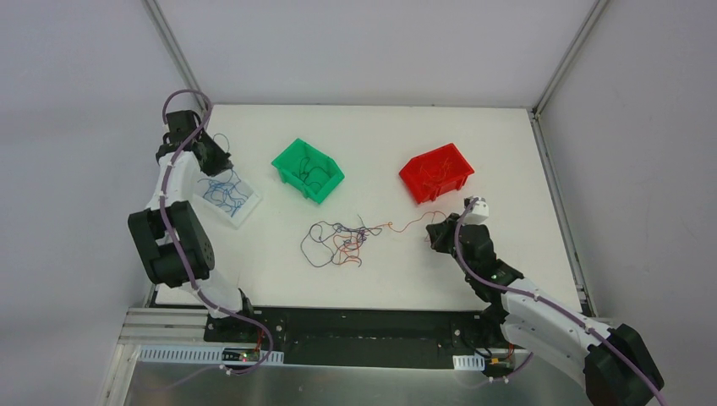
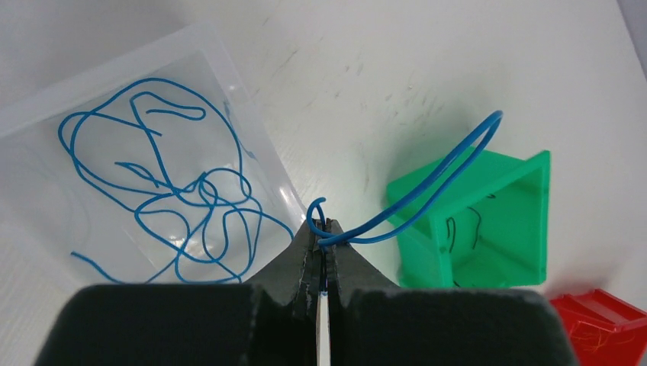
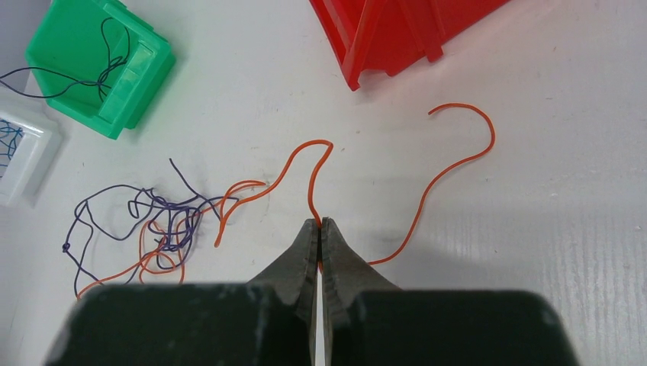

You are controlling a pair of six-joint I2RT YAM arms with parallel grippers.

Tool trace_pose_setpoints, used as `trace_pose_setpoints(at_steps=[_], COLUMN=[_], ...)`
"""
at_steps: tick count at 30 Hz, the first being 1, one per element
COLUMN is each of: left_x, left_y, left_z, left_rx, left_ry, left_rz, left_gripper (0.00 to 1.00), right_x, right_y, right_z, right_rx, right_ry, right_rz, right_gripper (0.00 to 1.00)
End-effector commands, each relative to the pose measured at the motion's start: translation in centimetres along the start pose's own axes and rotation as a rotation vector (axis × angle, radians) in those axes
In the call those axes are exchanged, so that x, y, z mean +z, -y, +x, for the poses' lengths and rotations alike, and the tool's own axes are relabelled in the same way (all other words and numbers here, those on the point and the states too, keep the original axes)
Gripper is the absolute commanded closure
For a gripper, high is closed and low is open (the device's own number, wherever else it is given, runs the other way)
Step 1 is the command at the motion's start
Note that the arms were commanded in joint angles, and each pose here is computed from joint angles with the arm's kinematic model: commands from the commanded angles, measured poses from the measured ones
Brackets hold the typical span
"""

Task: Untangle the cables

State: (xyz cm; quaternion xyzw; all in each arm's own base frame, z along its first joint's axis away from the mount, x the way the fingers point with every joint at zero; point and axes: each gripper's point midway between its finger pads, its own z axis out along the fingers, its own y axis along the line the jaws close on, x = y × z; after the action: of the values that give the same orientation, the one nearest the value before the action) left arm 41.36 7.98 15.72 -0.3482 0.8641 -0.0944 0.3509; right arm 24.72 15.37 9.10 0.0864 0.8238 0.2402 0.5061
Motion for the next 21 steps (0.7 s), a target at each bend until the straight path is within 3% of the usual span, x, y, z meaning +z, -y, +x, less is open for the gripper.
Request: trace_pose_setpoints(at_steps=[1, 13, 21], left_x=[3.1, 4.7, 2.4], left_y=[-1.1, -7.3, -5.4], left_z=[0.7, 3.0, 1.0], left_rx=[-0.048, -0.089, -0.039], left_ry=[-0.057, -0.091, 0.016], left_rz=[0.063, -0.202, -0.121], left_gripper=[1.0, 1.0, 1.0], right_x=[0.1, -0.1, -0.2], right_y=[-0.9, -0.7, -0.7], right_z=[-1.1, -1.4, -1.6], right_rx=[0.013, 0.018, 0.023], right_ry=[0.042, 0.056, 0.068], right_rz=[-0.034, -0.029, -0.032], right_gripper=[1.0, 1.0, 1.0])
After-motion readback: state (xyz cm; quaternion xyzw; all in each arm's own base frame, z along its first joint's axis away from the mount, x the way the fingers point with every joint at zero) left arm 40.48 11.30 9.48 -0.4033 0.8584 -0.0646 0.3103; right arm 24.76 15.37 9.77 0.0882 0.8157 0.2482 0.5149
